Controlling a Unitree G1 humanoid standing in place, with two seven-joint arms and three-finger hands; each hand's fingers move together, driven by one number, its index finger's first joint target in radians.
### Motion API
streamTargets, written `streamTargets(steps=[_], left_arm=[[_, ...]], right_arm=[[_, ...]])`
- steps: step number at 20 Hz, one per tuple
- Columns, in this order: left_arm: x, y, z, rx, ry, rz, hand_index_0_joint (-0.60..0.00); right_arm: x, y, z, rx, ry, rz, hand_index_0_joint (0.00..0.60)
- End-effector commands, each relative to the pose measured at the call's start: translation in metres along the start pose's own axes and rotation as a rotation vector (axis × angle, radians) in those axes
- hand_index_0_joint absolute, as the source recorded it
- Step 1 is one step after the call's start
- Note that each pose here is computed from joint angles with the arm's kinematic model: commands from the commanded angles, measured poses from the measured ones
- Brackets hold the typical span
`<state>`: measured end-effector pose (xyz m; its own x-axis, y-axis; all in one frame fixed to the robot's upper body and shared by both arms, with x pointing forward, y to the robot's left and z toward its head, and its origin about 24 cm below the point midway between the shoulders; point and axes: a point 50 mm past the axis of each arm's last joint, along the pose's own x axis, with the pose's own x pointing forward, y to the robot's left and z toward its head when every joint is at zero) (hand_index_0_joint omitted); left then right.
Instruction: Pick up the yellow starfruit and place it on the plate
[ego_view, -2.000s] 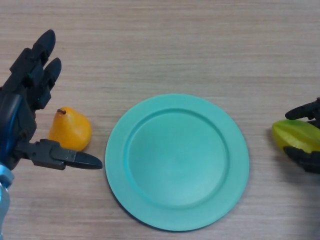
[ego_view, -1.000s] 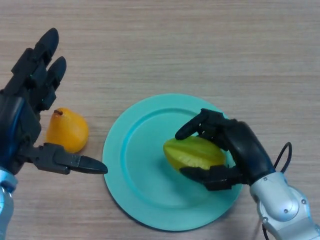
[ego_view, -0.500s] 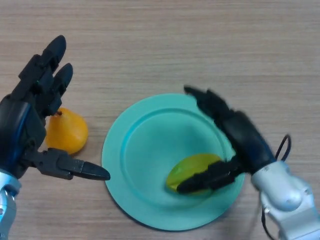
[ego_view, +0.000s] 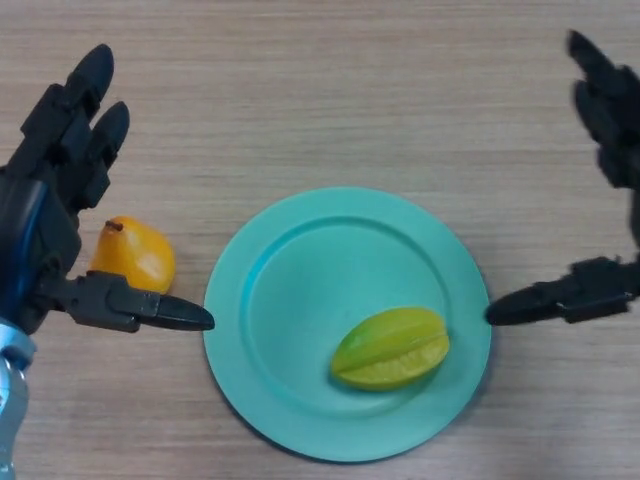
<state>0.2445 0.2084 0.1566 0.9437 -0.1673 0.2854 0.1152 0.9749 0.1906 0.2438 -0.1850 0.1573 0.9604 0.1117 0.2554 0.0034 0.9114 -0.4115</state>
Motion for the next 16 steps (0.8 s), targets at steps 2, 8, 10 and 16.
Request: streamTargets(steps=[2, 8, 10, 16], left_arm=[[0.003, 0.008, 0.032, 0.1, -0.197, 0.025, 0.0], [0.0, 0.0, 0.026, 0.133, -0.145, -0.032, 0.0], [-0.001, 0.001, 0.028, 0.137, -0.174, -0.002, 0.0], [-0.002, 0.006, 0.033, 0.117, -0.202, 0.02, 0.0]], right_arm=[[-0.009, -0.028, 0.026, -0.024, -0.207, -0.11, 0.0], [-0.015, -0.023, 0.032, 0.054, -0.187, -0.097, 0.0], [-0.015, -0.021, 0.036, 0.07, -0.199, -0.077, 0.0], [-0.013, -0.017, 0.035, 0.057, -0.197, -0.068, 0.0]])
